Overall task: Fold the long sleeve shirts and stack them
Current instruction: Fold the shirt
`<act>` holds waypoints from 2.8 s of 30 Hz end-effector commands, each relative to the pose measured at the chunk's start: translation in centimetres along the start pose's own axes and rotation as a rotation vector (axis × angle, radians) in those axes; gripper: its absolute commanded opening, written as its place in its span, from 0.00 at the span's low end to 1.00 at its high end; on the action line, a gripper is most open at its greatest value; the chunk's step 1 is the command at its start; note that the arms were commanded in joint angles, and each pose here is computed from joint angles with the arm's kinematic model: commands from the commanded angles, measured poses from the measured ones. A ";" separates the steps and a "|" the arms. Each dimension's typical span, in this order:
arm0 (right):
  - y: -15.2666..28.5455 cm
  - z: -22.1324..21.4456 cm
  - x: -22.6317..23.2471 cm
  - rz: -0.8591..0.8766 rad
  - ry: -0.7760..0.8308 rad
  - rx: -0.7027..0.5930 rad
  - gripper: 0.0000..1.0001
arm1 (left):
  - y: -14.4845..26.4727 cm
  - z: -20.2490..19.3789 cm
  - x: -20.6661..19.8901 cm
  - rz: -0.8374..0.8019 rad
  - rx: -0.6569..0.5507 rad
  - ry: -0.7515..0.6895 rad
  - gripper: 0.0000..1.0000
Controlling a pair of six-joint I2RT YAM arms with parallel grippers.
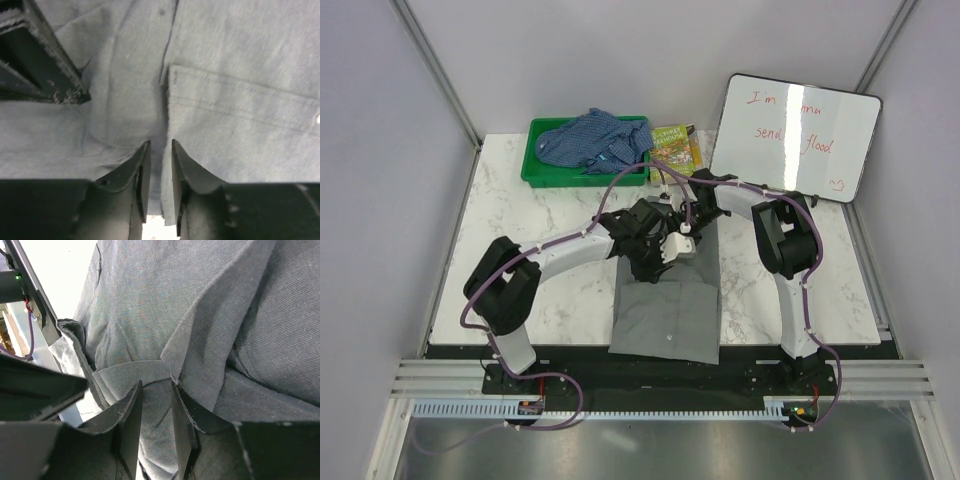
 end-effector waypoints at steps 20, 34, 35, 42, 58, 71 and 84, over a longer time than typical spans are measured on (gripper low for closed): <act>0.0 1.8 1.2 -0.033 0.085 -0.012 0.37 | 3.7 -3.9 -1.3 -0.180 -0.001 0.125 0.47; 0.1 1.8 0.9 -0.058 0.099 -0.008 0.36 | 3.6 -3.5 -0.4 -0.168 0.008 0.125 0.02; -0.1 1.6 0.8 -0.057 0.095 -0.003 0.36 | 4.1 -3.2 -0.3 -0.154 -0.004 0.123 0.02; -0.3 1.7 0.5 -0.054 0.097 0.001 0.35 | 5.0 -4.2 2.4 -0.090 -0.011 0.176 0.02; 1.4 3.7 1.2 -0.090 0.127 -0.042 0.40 | 2.4 -5.0 4.3 -0.080 -0.007 0.290 0.06; 9.7 0.9 6.5 -0.149 0.168 -0.114 0.54 | 7.3 -4.7 4.0 -0.011 -0.187 0.494 0.43; 3.3 -9.2 2.7 -0.080 0.043 0.137 0.38 | 2.6 -6.4 -0.4 -0.186 -0.142 0.761 0.37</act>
Point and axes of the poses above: each gripper's point midway between its finger pads, its own y axis back along the fingers, its own x axis along the line the jaws close on, z = x × y, the point moved 1 cm from there along y, back along the fingers
